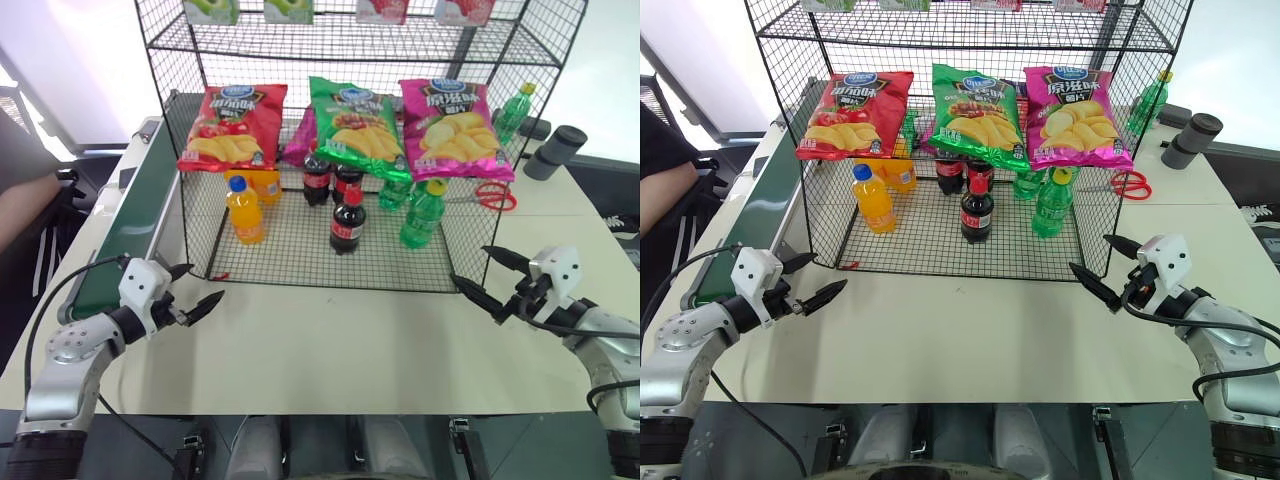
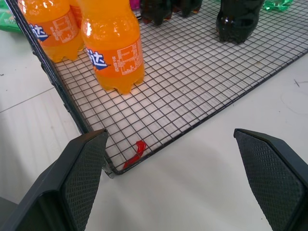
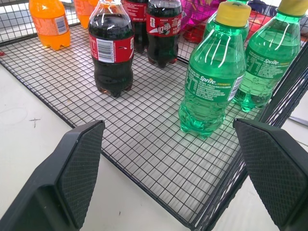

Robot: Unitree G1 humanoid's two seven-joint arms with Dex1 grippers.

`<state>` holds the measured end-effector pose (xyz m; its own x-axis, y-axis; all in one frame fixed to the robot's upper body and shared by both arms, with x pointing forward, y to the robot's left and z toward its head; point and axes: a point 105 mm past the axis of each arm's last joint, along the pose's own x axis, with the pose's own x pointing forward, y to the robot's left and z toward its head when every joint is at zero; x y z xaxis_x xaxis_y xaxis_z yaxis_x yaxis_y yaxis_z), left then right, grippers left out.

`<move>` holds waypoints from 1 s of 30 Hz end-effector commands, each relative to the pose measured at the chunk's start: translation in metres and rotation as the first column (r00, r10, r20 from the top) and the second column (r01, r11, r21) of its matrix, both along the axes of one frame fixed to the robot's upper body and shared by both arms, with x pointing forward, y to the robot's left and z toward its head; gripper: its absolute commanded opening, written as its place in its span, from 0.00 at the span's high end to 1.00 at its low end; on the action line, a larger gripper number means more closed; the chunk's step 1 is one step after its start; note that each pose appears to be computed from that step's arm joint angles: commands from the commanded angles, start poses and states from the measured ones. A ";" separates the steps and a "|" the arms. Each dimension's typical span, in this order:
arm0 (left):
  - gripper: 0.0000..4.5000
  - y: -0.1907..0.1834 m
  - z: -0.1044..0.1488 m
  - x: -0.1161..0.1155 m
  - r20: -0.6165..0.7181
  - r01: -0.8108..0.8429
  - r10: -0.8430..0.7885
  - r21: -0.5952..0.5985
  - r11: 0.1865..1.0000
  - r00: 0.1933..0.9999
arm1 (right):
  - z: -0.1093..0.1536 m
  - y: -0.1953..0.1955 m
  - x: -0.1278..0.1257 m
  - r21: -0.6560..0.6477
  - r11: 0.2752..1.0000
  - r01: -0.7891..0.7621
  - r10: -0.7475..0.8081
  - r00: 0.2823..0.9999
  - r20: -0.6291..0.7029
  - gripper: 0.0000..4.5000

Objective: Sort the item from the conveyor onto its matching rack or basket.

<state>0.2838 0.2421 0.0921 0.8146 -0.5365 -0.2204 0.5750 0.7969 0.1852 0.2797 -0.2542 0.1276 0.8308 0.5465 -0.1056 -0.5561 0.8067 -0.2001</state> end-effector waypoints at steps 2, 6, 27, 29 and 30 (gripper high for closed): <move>0.00 0.005 0.010 0.002 0.046 -0.024 0.023 0.017 1.000 0.999 | 0.013 0.005 0.001 -0.011 1.000 -0.012 0.012 0.999 0.051 0.01; 0.00 0.005 0.011 0.003 0.047 -0.024 0.023 0.016 1.000 0.999 | 0.014 0.006 0.002 -0.011 1.000 -0.012 0.013 0.999 0.052 0.01; 0.00 0.006 0.012 -0.002 0.034 -0.024 0.023 0.017 1.000 0.999 | 0.008 0.004 0.000 -0.012 1.000 -0.015 0.015 0.999 0.041 0.01; 0.00 0.006 0.012 -0.003 0.033 -0.024 0.023 0.015 1.000 0.999 | 0.007 0.004 0.000 -0.013 1.000 -0.014 0.015 0.999 0.040 0.01; 0.00 0.006 0.012 -0.003 0.032 -0.024 0.023 0.015 1.000 0.999 | 0.007 0.004 0.000 -0.013 1.000 -0.014 0.014 0.999 0.039 0.01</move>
<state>0.2810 0.2432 0.0912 0.8172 -0.5292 -0.2282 0.5698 0.8013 0.1822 0.2796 -0.2526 0.1271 0.8263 0.5515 -0.1142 -0.5627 0.7993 -0.2110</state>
